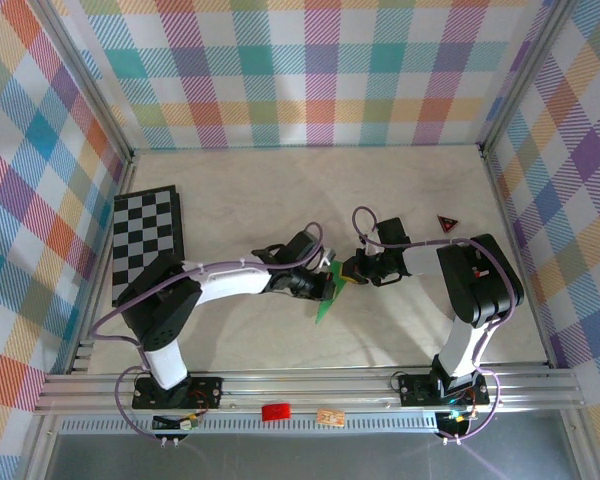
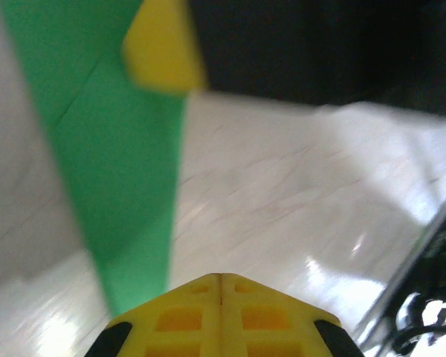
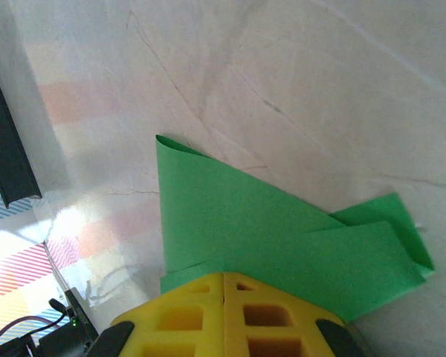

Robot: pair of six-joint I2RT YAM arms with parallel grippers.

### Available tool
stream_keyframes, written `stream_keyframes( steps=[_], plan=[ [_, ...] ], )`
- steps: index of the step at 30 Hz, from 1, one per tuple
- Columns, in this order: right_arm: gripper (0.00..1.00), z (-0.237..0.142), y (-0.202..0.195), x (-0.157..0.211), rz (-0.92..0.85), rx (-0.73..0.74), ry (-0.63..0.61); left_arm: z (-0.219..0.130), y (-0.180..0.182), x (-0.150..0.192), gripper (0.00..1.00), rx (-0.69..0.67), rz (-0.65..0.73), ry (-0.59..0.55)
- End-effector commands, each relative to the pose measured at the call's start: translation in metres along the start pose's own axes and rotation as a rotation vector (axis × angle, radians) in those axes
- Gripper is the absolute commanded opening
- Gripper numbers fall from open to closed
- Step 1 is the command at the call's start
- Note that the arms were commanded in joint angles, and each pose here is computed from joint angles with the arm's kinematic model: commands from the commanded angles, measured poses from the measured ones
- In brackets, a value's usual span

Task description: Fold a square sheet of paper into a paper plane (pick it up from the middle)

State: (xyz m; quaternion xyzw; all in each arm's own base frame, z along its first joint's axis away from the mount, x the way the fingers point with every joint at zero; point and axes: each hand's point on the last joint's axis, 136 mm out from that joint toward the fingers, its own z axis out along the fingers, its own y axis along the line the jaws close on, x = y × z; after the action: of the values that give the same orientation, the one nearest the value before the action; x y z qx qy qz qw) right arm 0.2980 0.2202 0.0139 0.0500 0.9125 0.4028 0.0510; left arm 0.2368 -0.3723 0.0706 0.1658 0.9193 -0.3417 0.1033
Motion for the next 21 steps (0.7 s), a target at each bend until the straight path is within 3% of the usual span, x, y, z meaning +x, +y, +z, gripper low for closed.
stream_keyframes(
  steps=[1, 10, 21],
  plan=[
    [0.0, 0.007, -0.051, 0.016, 0.082, 0.179, 0.024, 0.016, -0.018, -0.004, 0.04, 0.063, 0.002, 0.028],
    [0.0, 0.007, -0.054, 0.018, 0.084, 0.185, 0.023, 0.046, 0.027, 0.031, 0.04, -0.047, -0.055, 0.136],
    [0.0, 0.009, -0.056, 0.018, 0.086, 0.19, 0.026, 0.016, 0.057, 0.094, 0.04, -0.113, -0.06, 0.239]
  ],
)
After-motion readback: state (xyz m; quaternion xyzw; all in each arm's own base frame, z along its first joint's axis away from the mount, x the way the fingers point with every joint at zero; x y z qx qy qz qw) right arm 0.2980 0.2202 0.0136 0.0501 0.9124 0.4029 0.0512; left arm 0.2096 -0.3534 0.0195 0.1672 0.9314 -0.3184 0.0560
